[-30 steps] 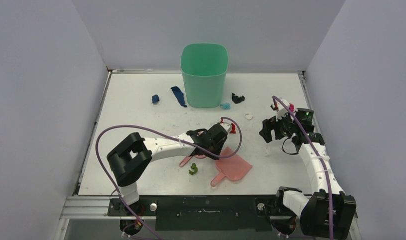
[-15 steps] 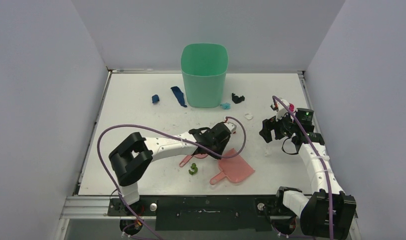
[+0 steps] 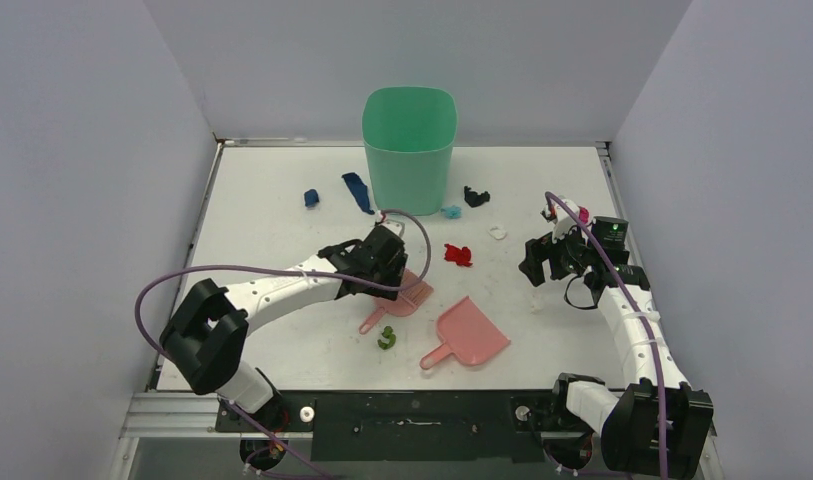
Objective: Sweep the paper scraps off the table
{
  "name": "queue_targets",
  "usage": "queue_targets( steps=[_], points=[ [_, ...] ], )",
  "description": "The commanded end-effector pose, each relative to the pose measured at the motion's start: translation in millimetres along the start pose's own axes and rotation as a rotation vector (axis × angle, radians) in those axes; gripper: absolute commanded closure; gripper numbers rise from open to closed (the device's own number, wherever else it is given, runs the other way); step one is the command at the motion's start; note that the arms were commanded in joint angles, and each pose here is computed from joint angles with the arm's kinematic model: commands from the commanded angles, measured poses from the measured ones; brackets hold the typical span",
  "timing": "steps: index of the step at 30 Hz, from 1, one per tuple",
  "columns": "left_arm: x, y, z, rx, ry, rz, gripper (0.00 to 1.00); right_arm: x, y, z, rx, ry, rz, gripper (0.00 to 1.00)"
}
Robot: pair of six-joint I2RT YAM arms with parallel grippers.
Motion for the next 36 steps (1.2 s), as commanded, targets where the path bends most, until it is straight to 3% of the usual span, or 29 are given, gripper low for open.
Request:
queue_targets(
  steps=[1,15,24,34,36],
  points=[
    [25.0,11.3,-3.2,-0.031,0.024,-0.047,0.41,-11.9,1.9,-2.2,-0.012,-0.041,-0.043,0.18],
    [62.5,1.0,9.2,0.052,0.153,-0.011,0.56,-10.4,1.9,-1.1,-0.015,-0.032,-0.04,0.18],
    [69.2,-3.0,15.9,0.043,0.173,0.029,0.58,-10.5,1.9,-0.8,-0.015,-0.031,-0.041,0.18],
    [81.6,-12.9,24.7,0.035,0.223,0.134,0.69,-9.3,3.2,0.1,-0.026,-0.029,-0.026,0.18],
    [84.2,-14.5,26.5,0.037,0.234,0.14,0.76,-9.3,3.2,0.2,-0.026,-0.029,-0.024,0.18]
  ],
)
Point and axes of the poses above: each gripper's point midway between its finger pads, its own z axis out along the fingers, its own y axis along the line the jaws close on, x = y × z, the point moved 4 cm from there along -z, back along the fingers, and after that the axes turned 11 degrees about z, right-handed, at the moved point
